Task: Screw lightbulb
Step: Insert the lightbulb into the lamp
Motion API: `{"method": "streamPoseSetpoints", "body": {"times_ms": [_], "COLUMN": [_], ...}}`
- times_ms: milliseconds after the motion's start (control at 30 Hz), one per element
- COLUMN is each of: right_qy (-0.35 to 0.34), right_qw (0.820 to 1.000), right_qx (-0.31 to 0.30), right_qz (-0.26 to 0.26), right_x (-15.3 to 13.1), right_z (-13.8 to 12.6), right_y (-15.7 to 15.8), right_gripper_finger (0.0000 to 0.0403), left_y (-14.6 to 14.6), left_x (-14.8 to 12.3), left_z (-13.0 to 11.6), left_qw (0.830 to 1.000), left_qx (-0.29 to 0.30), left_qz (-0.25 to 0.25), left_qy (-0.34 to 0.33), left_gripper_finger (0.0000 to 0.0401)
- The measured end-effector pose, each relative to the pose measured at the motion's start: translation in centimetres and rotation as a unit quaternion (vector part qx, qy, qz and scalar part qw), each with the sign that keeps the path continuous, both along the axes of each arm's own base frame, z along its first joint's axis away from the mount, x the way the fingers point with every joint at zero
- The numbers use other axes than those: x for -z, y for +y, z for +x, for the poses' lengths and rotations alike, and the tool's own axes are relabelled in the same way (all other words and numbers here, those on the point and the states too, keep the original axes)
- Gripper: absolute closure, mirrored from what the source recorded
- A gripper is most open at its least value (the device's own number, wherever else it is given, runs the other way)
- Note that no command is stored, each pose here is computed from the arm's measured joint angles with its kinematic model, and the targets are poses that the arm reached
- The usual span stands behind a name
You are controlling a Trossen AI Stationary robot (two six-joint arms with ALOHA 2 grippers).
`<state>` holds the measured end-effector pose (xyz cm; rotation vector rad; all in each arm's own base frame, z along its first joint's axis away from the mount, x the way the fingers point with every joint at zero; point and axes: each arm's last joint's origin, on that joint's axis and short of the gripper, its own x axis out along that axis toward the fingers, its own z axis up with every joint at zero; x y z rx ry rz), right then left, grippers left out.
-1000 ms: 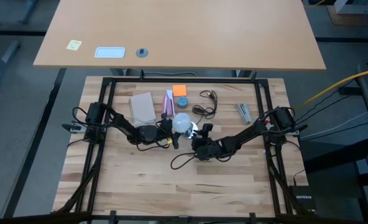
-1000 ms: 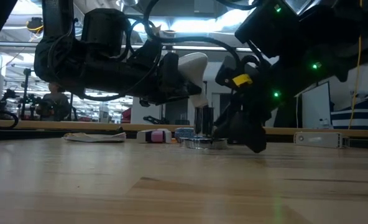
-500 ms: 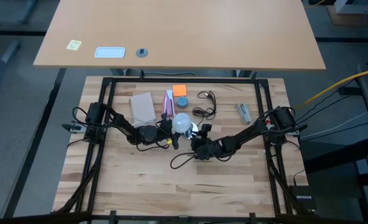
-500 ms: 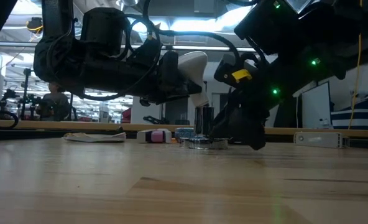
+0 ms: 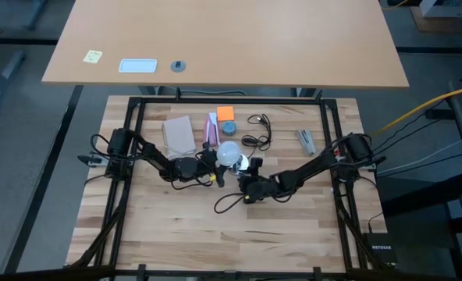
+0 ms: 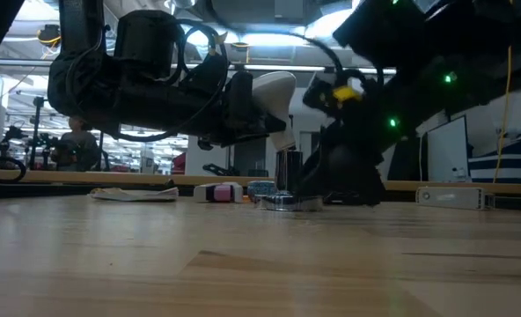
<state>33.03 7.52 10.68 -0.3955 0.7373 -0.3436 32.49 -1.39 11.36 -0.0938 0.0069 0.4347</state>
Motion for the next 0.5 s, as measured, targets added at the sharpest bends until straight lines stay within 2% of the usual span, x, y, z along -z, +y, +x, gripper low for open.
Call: {"method": "streamPoseSetpoints", "body": {"times_ms": [133,300,500], "right_qy": [-0.036,-0.07,-0.083], "right_qw": [0.999,0.995,0.985], "right_qx": [0.014,0.057,0.118], "right_qz": [-0.005,-0.037,-0.089], "right_x": [-2.3,-5.8,-7.3], "right_z": [-0.1,-1.2,-2.0], "right_y": [-0.1,-0.7,-1.4], "right_gripper_finger": [0.0236,0.0236,0.0236], "left_y": [0.0,0.0,0.0], "left_x": [0.0,0.0,0.0], "left_z": [0.0,0.0,0.0], "left_qw": [1.0,1.0,1.0], "left_qx": [0.0,0.0,0.0], "left_qz": [0.0,0.0,0.0], "left_qy": [0.0,-0.001,-0.001], "left_gripper_finger": [0.0248,0.0247,0.0247]}}
